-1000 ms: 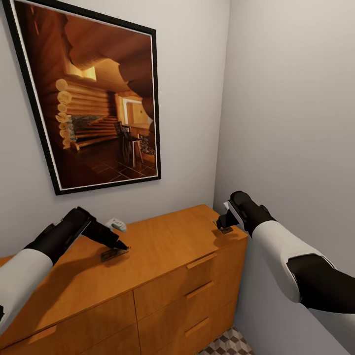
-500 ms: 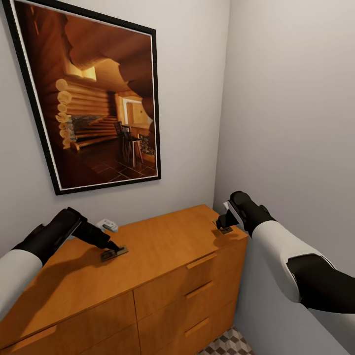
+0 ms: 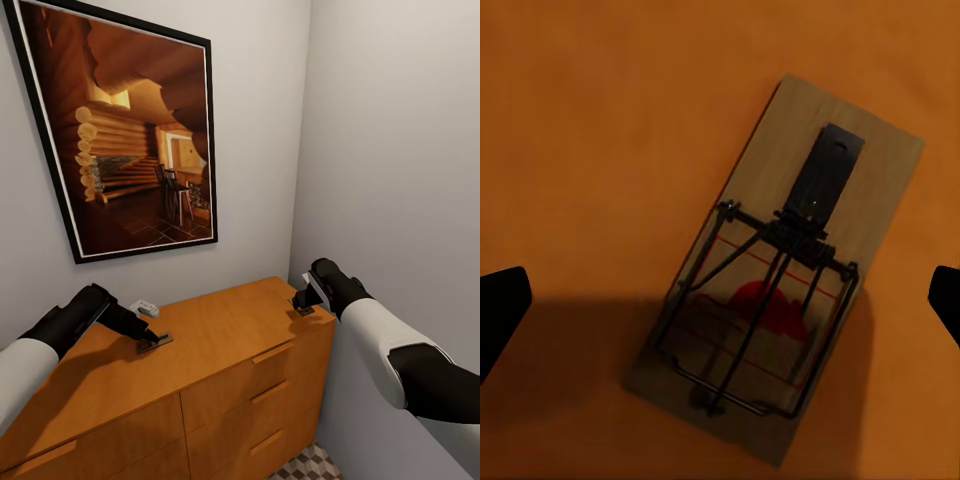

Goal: Take the four mousetraps from the cabinet in the bathroom and place them on the bathroom floor. Make sure all four end up on the same floor surface, and ensure that at least two of them are either under or directly next to the same bathroom sink.

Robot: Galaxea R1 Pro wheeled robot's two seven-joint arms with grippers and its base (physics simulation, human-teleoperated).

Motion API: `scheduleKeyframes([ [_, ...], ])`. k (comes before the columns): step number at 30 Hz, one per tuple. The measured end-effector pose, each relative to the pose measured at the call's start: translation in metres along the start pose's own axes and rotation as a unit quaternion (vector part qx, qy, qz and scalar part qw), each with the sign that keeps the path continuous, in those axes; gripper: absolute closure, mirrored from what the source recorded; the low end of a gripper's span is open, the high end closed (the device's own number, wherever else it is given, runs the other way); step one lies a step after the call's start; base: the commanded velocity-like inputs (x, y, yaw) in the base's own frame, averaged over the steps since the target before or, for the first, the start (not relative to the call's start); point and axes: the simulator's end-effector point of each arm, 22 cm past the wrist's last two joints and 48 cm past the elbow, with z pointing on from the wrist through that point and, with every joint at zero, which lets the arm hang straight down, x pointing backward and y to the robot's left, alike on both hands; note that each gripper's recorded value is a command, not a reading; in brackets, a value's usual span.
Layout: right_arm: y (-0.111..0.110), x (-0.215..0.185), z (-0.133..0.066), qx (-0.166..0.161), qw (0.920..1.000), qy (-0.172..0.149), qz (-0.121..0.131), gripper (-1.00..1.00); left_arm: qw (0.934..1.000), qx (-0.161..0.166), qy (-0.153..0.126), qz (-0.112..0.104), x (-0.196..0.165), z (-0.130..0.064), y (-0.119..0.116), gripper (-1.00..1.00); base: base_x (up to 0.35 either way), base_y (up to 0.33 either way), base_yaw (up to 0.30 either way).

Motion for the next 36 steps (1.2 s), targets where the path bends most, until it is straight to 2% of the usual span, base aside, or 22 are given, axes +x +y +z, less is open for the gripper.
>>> scheduleKeyframes([
  [8,0.000,0.000,0.000,0.000,1.0000,0.000,0.000,1.00,1.0000,0.001,0.003,-0.002,0.002,0.002,0.000,-1.00,0.000,0.000,0.000],
  [15,0.000,0.000,0.000,-0.001,1.0000,0.000,0.000,1.00,0.9998,0.001,0.014,-0.014,0.013,0.007,0.004,-1.00,0.000,0.000,0.000],
  [36,0.000,0.000,-0.001,-0.001,1.0000,0.000,0.000,1.00,0.9997,0.002,0.022,-0.012,0.006,0.016,-0.005,-1.00,0.000,0.000,0.000],
])
